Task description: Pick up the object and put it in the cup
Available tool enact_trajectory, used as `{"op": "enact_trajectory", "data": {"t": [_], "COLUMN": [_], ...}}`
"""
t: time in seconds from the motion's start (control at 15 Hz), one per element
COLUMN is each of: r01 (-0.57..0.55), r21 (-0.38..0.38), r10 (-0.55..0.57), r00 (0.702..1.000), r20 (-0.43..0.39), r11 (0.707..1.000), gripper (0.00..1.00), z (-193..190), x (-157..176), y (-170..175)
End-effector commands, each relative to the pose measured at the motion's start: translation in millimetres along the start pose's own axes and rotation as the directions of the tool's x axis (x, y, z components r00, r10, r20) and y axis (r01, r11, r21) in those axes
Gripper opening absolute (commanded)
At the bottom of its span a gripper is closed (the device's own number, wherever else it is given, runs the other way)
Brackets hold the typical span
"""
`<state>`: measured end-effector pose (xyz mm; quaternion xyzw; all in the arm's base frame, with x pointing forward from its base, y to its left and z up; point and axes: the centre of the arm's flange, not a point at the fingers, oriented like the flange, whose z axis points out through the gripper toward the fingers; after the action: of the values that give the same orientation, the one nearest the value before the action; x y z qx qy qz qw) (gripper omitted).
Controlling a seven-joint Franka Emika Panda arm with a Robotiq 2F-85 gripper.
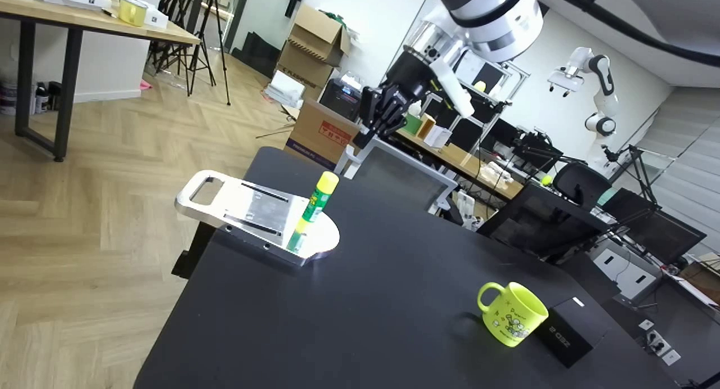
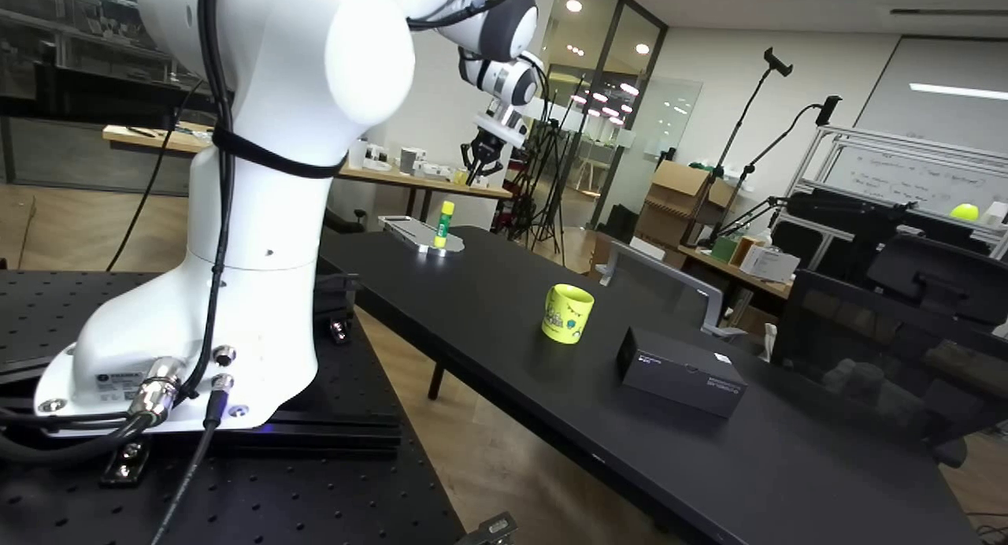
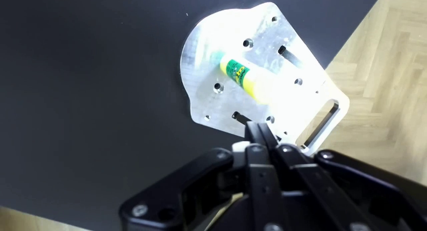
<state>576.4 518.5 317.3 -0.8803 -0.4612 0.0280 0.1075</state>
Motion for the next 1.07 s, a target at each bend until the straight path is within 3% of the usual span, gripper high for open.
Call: {"op": "enact_trajectory", "data": {"t": [0.0, 0.4, 0.67, 1.0], "r01": [-0.041, -0.020, 0.026, 0.083], "r21": [0.010, 0.108, 0.075, 0.009], "r10": [0.041, 0.010, -0.038, -0.083], "r00": [0.999, 0.996, 0.988, 0.975], "r20": [0.011, 0.091, 0.151, 0.208], "r11": [0.999, 0.994, 0.997, 0.997], "gripper": [0.30, 0.69, 0.97, 1.00], "z": [-42, -19, 21, 59], "x": [-10, -10, -10, -12], "y": [-1, -24, -40, -52]}}
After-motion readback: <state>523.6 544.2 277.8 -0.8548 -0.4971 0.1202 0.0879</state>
